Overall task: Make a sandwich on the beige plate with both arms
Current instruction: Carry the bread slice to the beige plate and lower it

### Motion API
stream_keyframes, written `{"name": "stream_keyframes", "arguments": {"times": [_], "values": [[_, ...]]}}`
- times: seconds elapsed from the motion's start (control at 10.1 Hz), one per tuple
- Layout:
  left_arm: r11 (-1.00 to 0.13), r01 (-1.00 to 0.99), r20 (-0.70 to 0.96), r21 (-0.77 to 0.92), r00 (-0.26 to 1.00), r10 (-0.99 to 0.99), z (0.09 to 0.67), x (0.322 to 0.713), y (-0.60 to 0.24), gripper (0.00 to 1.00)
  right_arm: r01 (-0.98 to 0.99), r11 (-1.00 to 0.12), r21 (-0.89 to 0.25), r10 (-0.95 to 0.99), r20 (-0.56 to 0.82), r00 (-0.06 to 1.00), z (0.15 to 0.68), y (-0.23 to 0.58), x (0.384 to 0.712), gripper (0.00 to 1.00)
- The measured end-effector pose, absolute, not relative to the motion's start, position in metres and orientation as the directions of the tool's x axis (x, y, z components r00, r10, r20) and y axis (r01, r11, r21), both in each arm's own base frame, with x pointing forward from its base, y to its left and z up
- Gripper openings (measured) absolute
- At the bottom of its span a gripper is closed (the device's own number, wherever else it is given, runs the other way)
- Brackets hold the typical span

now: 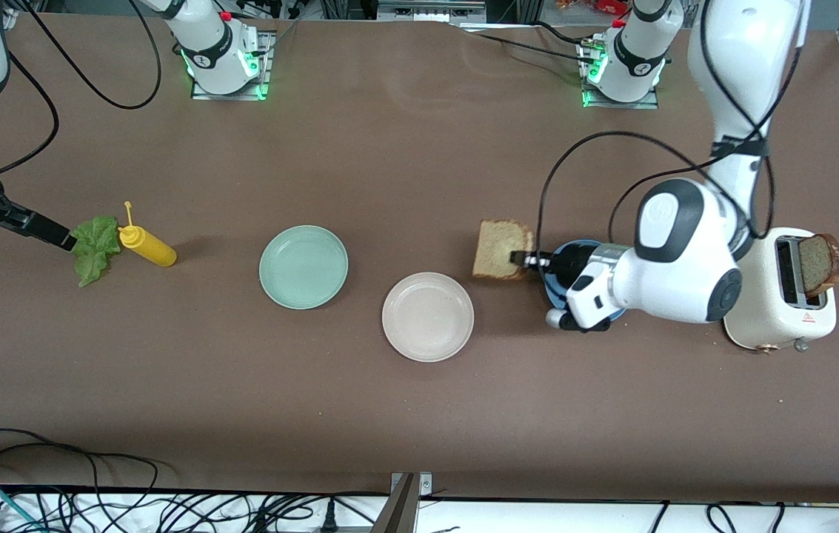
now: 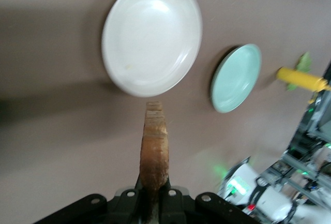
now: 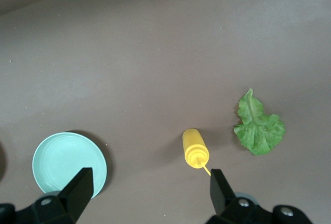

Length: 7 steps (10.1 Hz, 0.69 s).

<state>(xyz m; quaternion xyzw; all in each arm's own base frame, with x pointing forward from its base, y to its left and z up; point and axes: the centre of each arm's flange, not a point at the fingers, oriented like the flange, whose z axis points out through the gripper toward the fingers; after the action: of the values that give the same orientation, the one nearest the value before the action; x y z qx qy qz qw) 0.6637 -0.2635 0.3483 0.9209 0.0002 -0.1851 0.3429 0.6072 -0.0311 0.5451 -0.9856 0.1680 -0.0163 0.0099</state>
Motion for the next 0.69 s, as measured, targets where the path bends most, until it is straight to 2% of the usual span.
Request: {"name": "stream_keyframes", "arguments": {"times": [0.3, 0.69], "values": [[-0.757, 0.124, -0.312, 0.642, 0.944, -0.11, 0.328, 0.662, -0.305, 0.1, -0.331, -0.943, -0.025, -0.332, 0.029, 0.943, 0.545, -0.031, 0.607, 1.0], [-0.665, 0.256, -0.35, 0.702, 0.937, -0.009, 0.261, 0.658, -0.353, 0.1, -0.331, -0.943, -0.026, -0.332, 0.029, 0.943, 0.545, -0.031, 0.607, 1.0]]}}
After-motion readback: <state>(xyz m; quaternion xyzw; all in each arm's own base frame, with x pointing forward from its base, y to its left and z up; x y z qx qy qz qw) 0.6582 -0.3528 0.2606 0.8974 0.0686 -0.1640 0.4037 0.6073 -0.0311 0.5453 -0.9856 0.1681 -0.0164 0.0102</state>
